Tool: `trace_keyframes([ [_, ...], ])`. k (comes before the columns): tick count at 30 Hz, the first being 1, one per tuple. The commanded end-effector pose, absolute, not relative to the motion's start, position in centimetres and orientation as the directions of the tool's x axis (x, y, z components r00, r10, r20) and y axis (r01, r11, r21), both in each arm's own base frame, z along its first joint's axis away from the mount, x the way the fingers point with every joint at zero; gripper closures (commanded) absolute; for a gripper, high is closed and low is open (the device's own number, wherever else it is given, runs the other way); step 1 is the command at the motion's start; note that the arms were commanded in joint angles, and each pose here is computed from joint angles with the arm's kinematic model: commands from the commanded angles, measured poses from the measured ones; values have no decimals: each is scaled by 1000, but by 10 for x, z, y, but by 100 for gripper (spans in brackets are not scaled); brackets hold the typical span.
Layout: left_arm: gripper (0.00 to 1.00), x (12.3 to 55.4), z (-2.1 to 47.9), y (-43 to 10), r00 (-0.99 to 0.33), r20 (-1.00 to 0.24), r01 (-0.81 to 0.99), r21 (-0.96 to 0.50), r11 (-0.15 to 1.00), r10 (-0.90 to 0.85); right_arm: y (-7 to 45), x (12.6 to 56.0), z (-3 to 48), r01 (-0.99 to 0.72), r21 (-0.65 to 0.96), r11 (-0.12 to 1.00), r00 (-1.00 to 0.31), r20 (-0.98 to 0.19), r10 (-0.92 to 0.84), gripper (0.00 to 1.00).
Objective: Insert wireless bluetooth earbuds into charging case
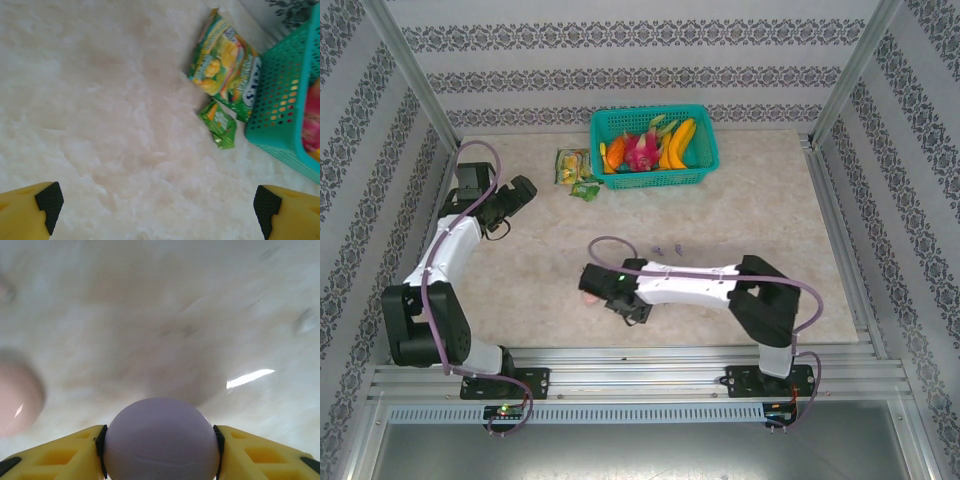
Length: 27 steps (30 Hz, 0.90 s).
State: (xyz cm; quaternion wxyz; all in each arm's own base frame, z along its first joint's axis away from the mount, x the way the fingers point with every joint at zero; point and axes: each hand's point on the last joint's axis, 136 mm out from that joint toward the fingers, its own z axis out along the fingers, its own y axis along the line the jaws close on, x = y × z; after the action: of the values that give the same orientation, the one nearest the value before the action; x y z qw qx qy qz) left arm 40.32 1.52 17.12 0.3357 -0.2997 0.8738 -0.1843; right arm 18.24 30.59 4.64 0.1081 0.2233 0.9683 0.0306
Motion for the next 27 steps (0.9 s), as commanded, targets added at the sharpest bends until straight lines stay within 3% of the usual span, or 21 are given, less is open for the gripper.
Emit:
trace_keyframes([
  [1, 0, 396, 183, -12, -615, -455, -327, -595, 734, -643, 269, 197, 49, 432, 100, 896, -862, -248, 443, 46],
  [13, 0, 363, 164, -115, -719, -417, -132, -704, 698, -557, 186, 217, 20, 526, 174, 832, -818, -165, 551, 46],
  [27, 0, 323, 149, -222, -733, -473, 72, -769, 635, -490, 151, 234, 23, 624, 279, 729, -732, -117, 671, 46],
])
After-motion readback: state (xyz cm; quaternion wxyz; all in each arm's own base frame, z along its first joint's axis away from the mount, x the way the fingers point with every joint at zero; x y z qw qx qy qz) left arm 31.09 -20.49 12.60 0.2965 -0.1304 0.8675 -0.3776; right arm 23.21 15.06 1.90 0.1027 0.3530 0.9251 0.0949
